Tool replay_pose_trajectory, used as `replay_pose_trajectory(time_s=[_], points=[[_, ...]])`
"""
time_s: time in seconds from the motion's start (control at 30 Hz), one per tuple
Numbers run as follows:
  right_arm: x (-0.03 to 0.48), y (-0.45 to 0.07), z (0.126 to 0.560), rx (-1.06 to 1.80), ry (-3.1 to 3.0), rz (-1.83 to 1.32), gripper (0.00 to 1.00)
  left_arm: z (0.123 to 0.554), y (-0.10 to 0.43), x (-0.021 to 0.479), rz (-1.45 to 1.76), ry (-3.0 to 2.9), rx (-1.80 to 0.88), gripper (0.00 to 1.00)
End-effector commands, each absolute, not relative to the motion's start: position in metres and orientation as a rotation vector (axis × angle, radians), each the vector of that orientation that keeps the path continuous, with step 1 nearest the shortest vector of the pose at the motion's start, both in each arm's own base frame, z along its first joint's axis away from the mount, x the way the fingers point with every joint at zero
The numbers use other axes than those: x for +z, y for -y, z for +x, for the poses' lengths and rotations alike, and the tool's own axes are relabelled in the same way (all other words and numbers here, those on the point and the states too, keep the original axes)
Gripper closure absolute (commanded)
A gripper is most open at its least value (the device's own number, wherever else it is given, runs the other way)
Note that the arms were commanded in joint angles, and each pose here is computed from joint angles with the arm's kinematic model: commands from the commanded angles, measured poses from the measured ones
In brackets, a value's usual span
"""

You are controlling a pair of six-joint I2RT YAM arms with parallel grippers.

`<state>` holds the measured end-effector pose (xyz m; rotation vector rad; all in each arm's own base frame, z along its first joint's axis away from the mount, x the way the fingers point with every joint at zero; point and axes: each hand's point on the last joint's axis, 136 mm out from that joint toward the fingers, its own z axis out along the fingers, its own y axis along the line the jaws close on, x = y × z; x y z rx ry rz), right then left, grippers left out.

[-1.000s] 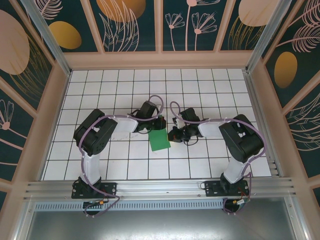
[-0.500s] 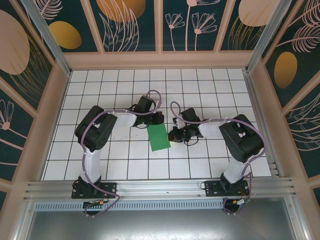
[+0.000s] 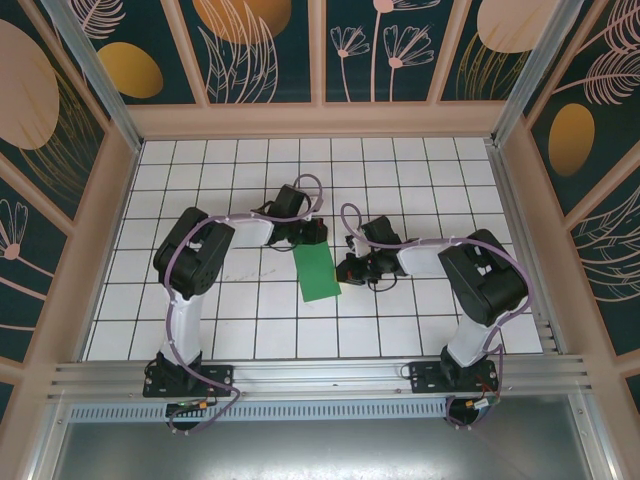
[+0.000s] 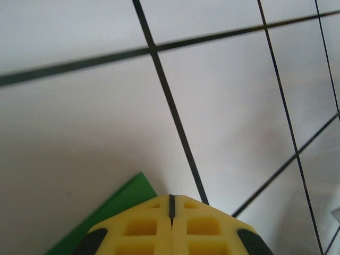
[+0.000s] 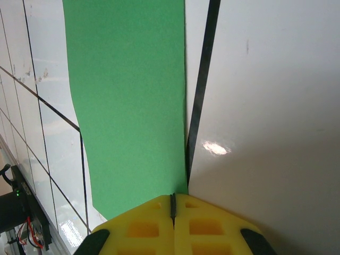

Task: Fold a paper plane with a square sheet of paper (pick it up from the middle)
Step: First fold in half a square sheet of paper at the center of the table.

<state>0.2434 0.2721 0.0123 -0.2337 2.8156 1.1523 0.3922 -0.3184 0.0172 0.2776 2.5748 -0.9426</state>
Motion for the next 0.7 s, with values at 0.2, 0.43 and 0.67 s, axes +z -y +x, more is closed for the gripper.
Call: replay_pose_trajectory(time_s=[0.2, 0.43, 0.67], points=[[-0.039, -0.221, 0.195, 0.851, -3.117, -0.083, 1.00, 0.462, 0.268, 0.012, 0.122, -2.522, -0.683, 1.00], [-0.004, -0.255, 0.221, 1.000, -2.973, -0.145, 1.00, 0.470, 0.263, 0.077, 0.017, -2.403, -0.704, 0.92], [0.010, -0.307, 0.234, 1.144, -2.907, -0.179, 1.00, 0.434, 0.202, 0.143, -0.257, -2.262, -0.563, 0.52]])
